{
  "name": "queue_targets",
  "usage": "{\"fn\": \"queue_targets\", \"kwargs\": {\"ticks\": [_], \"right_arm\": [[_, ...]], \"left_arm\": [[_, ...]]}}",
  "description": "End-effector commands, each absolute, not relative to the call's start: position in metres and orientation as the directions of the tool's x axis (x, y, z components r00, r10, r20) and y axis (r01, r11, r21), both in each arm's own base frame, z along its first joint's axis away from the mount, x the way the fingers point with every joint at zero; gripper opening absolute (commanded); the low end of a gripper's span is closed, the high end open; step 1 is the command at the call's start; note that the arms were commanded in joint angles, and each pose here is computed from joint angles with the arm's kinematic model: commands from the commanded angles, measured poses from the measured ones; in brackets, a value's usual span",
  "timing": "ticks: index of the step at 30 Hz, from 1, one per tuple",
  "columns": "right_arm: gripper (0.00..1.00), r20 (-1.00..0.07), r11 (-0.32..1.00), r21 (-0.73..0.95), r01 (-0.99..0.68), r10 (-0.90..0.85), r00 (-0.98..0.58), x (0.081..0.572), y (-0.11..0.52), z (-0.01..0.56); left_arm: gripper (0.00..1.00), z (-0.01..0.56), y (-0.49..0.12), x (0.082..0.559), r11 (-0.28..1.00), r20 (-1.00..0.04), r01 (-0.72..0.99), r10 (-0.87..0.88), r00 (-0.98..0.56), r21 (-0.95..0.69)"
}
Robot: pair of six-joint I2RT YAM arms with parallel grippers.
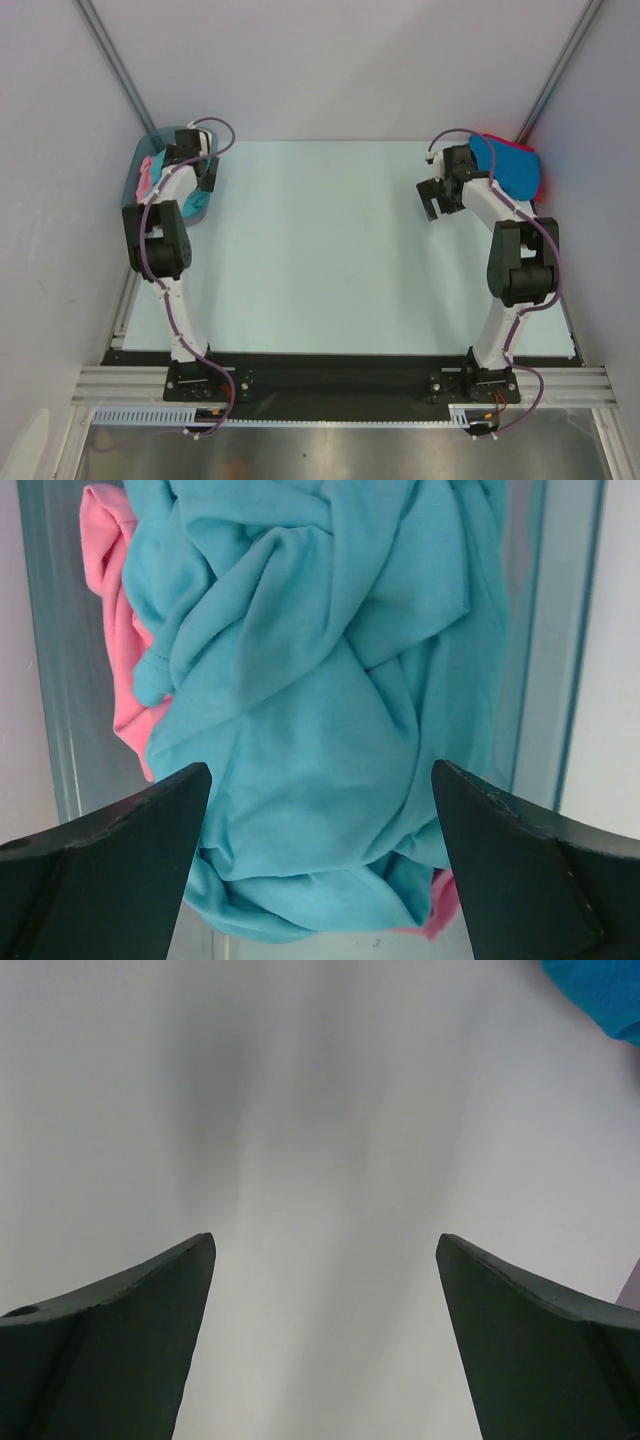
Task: Fold and stack the t-shirts
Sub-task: Grab the tshirt from the pile
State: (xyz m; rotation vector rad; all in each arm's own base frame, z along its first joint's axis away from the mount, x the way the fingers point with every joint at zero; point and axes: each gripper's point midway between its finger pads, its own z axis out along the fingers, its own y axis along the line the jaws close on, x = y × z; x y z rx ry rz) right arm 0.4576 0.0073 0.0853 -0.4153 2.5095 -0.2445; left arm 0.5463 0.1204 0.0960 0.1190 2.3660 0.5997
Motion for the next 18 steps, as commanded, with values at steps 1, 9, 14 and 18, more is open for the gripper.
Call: {"fn": "queue_targets", "kwargs": {"ticks": [1, 9, 14, 18], "right_arm": [[1.00, -0.532, 0.926, -0.294, -0.235, -0.363, -0.765, 0.459, 0.005, 0.094], [1.00, -0.530, 0.924, -0.301, -0.234, -0.366, -0.765, 0.464, 0.006, 0.094], [1.00, -0.526, 0.922, -0.305, -0.237, -0.371, -0.765, 0.466, 0.008, 0.094], [1.00, -0.521, 0.919, -0.308, -0.245, -0.379, -0.765, 0.466, 0.011, 0.092]], "left_arm": [[0.99, 0.118, 0.130, 0.557, 0.870, -0.622, -0.107, 0.252, -0.742, 0.481], [0.98, 0.125, 0.157, 0.556, 0.852, -0.629, -0.165, 0.224, -0.744, 0.498], [0.94, 0.116, 0.165, 0.551, 0.839, -0.608, -0.165, 0.226, -0.761, 0.518], [0.94, 0.106, 0.169, 0.549, 0.837, -0.595, -0.162, 0.222, -0.773, 0.522]]}}
